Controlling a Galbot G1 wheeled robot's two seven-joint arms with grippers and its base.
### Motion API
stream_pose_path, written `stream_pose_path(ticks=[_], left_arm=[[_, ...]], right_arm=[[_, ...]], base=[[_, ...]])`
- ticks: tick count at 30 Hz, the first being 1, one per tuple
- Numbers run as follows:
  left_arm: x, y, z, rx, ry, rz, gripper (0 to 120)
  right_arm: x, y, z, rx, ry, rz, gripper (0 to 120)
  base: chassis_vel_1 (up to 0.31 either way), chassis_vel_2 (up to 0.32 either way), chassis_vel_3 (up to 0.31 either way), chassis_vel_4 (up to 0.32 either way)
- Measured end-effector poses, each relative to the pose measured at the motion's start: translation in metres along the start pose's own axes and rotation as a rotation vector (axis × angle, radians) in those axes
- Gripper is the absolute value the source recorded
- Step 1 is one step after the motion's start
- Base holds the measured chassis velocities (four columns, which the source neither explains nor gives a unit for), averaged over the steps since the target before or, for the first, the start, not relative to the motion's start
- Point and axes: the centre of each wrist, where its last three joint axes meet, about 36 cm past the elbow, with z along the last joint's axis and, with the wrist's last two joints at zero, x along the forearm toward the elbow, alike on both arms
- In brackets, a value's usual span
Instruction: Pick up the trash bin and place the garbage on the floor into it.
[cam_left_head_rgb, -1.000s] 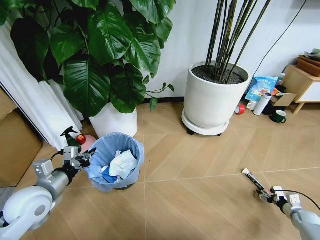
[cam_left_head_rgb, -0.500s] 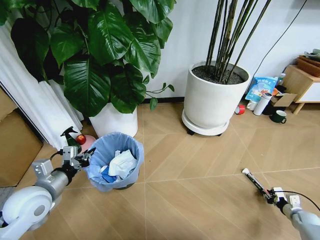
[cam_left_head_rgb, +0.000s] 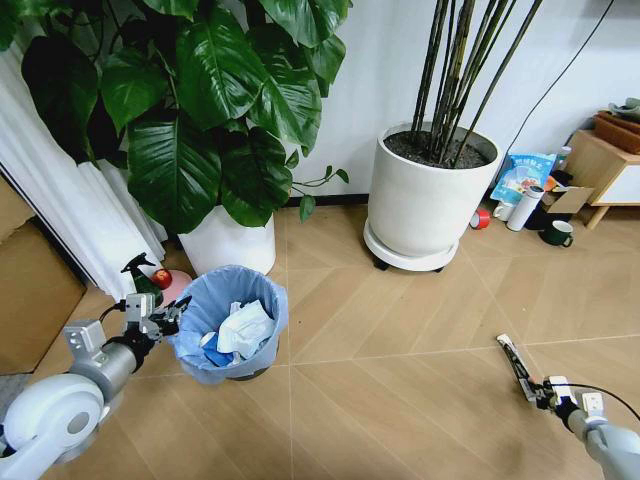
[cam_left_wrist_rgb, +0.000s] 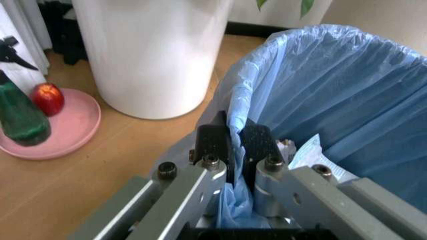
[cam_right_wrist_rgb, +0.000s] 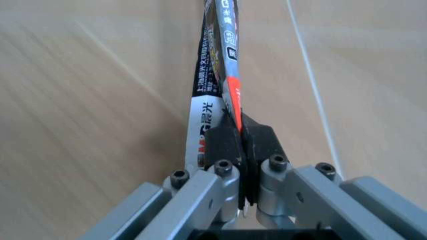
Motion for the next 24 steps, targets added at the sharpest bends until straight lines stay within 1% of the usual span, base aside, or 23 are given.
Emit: stream_pose_path(ticks=[1, 3, 4, 5, 6, 7, 9, 10, 11, 12, 13, 14, 15, 16, 17, 18, 19, 20, 21, 22, 23, 24], left_arm=[[0.000, 0.000, 0.001, 0.001, 0.003, 0.001, 0], [0.000, -0.001, 0.004, -0.001, 0.014, 0.003, 0], [-0.001, 0.000, 0.005, -0.005, 0.021, 0.003, 0], [-0.001, 0.000, 0.005, -0.005, 0.021, 0.003, 0], [-0.001, 0.000, 0.006, -0.006, 0.023, 0.004, 0], [-0.001, 0.000, 0.006, -0.009, 0.029, 0.004, 0], [-0.001, 0.000, 0.007, -0.012, 0.035, 0.005, 0], [-0.001, 0.000, 0.007, -0.012, 0.035, 0.005, 0], [-0.001, 0.000, 0.007, -0.013, 0.038, 0.006, 0], [-0.001, 0.000, 0.008, -0.014, 0.040, 0.007, 0], [-0.001, -0.001, 0.008, -0.015, 0.043, 0.008, 0], [-0.001, -0.001, 0.008, -0.015, 0.043, 0.008, 0], [-0.001, -0.002, 0.009, -0.015, 0.047, 0.010, 0], [-0.001, -0.002, 0.010, -0.015, 0.048, 0.010, 0], [0.000, -0.003, 0.010, -0.016, 0.052, 0.013, 0], [0.000, -0.003, 0.010, -0.016, 0.052, 0.013, 0], [0.000, -0.003, 0.010, -0.017, 0.054, 0.013, 0], [0.000, -0.003, 0.010, -0.018, 0.054, 0.014, 0], [0.000, -0.003, 0.010, -0.020, 0.056, 0.013, 0], [0.000, -0.003, 0.010, -0.021, 0.056, 0.014, 0], [0.000, -0.003, 0.009, -0.022, 0.057, 0.014, 0], [0.000, -0.003, 0.009, -0.022, 0.057, 0.014, 0]], right_arm=[[-0.004, 0.002, -0.007, 0.008, -0.052, -0.033, 0], [-0.023, 0.014, -0.034, 0.043, -0.230, -0.160, 0], [-0.037, 0.030, -0.061, 0.068, -0.352, -0.261, 0], [-0.037, 0.030, -0.061, 0.068, -0.352, -0.261, 0], [-0.046, 0.045, -0.082, 0.077, -0.420, -0.333, 0], [-0.059, 0.072, -0.114, 0.081, -0.514, -0.447, 0], [-0.073, 0.125, -0.164, 0.087, -0.640, -0.622, 0], [-0.073, 0.125, -0.164, 0.087, -0.640, -0.622, 0], [-0.078, 0.161, -0.192, 0.089, -0.704, -0.722, 0], [-0.080, 0.185, -0.211, 0.093, -0.743, -0.789, 0], [-0.080, 0.216, -0.234, 0.099, -0.786, -0.874, 0], [-0.080, 0.216, -0.234, 0.099, -0.786, -0.874, 0], [-0.077, 0.260, -0.257, 0.102, -0.825, -0.989, 0], [-0.076, 0.272, -0.262, 0.103, -0.833, -1.019, 0], [-0.074, 0.318, -0.279, 0.103, -0.854, -1.130, 0], [-0.074, 0.318, -0.279, 0.103, -0.854, -1.130, 0], [-0.073, 0.348, -0.289, 0.102, -0.865, -1.198, 0], [-0.073, 0.360, -0.292, 0.100, -0.868, -1.223, 0], [-0.072, 0.387, -0.298, 0.087, -0.872, -1.276, 0], [-0.071, 0.403, -0.302, 0.080, -0.873, -1.307, 0], [-0.069, 0.426, -0.306, 0.071, -0.875, -1.350, 0], [-0.069, 0.426, -0.306, 0.071, -0.875, -1.350, 0]], base=[[0.000, 0.000, 0.000, 0.000], [0.000, 0.000, 0.000, 0.000], [0.000, 0.000, 0.000, 0.000], [0.000, 0.000, 0.000, 0.000], [0.000, 0.000, 0.000, 0.000], [0.000, 0.000, 0.000, 0.000], [0.000, 0.000, 0.000, 0.000], [0.000, 0.000, 0.000, 0.000], [0.000, 0.000, 0.000, 0.000], [0.000, 0.000, 0.000, 0.000], [0.000, 0.000, 0.000, 0.000], [0.000, 0.000, 0.000, 0.000], [0.000, 0.000, 0.000, 0.000], [0.000, 0.000, 0.000, 0.000], [0.000, 0.000, 0.000, 0.000], [0.000, 0.000, 0.000, 0.000], [0.000, 0.000, 0.000, 0.000], [0.000, 0.000, 0.000, 0.000], [0.000, 0.000, 0.000, 0.000], [0.000, 0.000, 0.000, 0.000], [0.000, 0.000, 0.000, 0.000], [0.000, 0.000, 0.000, 0.000]])
